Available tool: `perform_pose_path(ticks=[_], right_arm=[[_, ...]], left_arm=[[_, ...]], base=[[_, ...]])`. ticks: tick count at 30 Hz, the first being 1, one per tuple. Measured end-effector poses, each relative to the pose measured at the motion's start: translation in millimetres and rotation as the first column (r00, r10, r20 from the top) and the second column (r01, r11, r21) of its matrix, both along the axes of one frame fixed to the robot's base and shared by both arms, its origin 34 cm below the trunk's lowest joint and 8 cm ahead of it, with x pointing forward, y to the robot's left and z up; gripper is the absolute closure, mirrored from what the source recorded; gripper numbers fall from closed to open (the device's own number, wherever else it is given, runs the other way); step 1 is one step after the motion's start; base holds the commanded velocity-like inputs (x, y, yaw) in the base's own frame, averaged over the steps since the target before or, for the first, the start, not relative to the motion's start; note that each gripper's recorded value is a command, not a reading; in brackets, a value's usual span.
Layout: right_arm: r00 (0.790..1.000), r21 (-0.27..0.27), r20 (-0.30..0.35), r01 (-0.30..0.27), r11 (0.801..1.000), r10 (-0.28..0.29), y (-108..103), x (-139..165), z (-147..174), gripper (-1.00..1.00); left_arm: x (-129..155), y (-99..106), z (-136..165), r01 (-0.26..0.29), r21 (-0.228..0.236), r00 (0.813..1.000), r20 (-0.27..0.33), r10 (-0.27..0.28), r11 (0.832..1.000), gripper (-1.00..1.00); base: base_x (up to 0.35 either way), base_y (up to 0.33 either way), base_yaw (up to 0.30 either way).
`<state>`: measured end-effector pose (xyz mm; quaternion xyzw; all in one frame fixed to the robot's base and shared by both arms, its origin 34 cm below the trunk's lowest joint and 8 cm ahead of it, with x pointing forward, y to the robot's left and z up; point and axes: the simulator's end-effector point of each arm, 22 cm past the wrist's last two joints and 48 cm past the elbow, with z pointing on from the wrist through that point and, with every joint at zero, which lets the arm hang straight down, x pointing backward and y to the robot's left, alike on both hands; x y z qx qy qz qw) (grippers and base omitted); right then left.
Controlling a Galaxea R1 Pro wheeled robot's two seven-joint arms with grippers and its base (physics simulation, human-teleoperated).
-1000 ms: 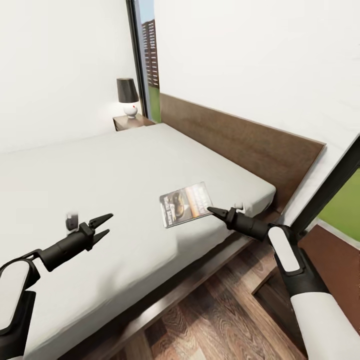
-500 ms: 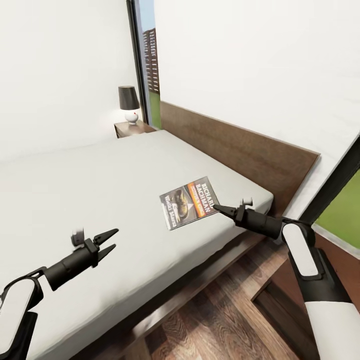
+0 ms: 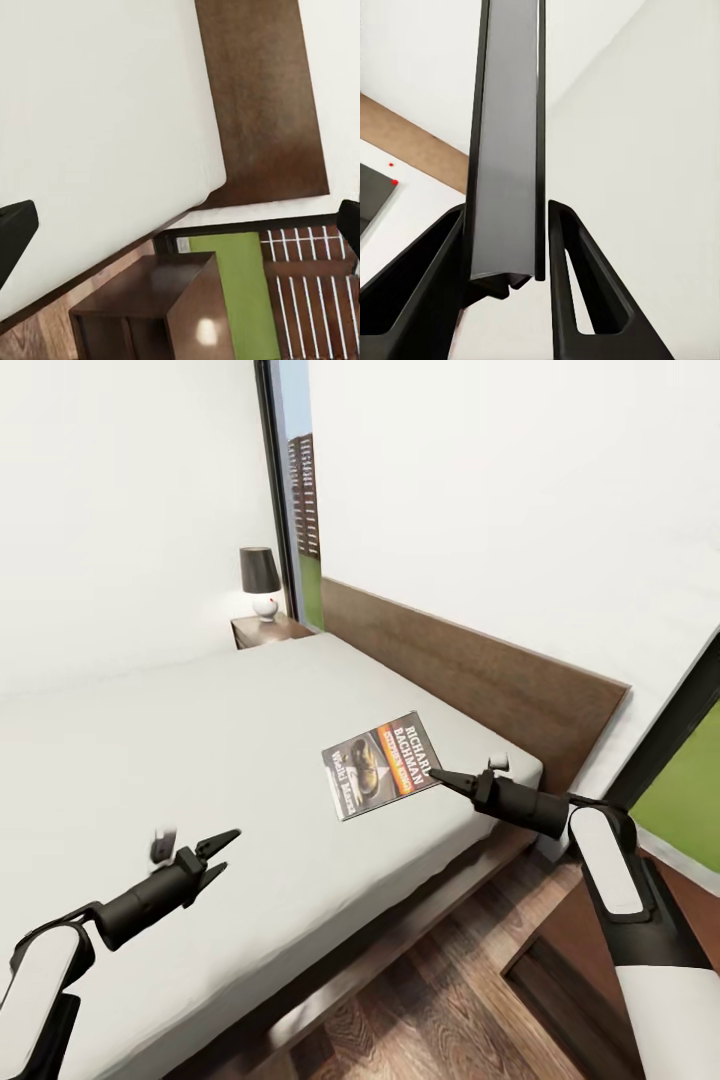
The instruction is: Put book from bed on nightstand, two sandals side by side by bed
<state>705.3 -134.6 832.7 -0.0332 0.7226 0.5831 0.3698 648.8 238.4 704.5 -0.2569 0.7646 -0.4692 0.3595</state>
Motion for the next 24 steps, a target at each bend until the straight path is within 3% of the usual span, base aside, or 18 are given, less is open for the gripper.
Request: perform_pose_path(ticks=[2,5,8,18,24], right_arm=[[1.0,0.0,0.003,0.0,1.0,0.0,0,0,6,1.0],[1.0,0.0,0.008,0.001,1.0,-0.001,0,1,15,1.0],[1.0,-0.001,0.013,0.001,1.0,-0.001,0,1,24,1.0],[0.999,0.0,0.033,-0.001,1.0,0.001,2,1,54,1.0],[0.999,0.0,0.049,-0.008,1.0,0.008,6,-1,60,1.0]], left_arm=[[0,2,0,-0.007,0.023,1.0,-0.013,0.007,1.0,-1.0],[-1,9,-8,-0.023,0.095,0.998,-0.049,0.027,0.995,-1.0],[-1,12,-7,-0.028,0.129,0.997,-0.062,0.037,0.991,-1.0],[0,14,6,-0.036,0.153,0.995,-0.082,0.049,0.988,-1.0],[-1,17,0,-0.043,0.154,0.994,-0.095,0.059,0.987,-1.0]], base=[[0.0,0.0,0.0],[0.0,0.0,0.0],[0.0,0.0,0.0],[0.0,0.0,0.005],[0.0,0.0,0.181]])
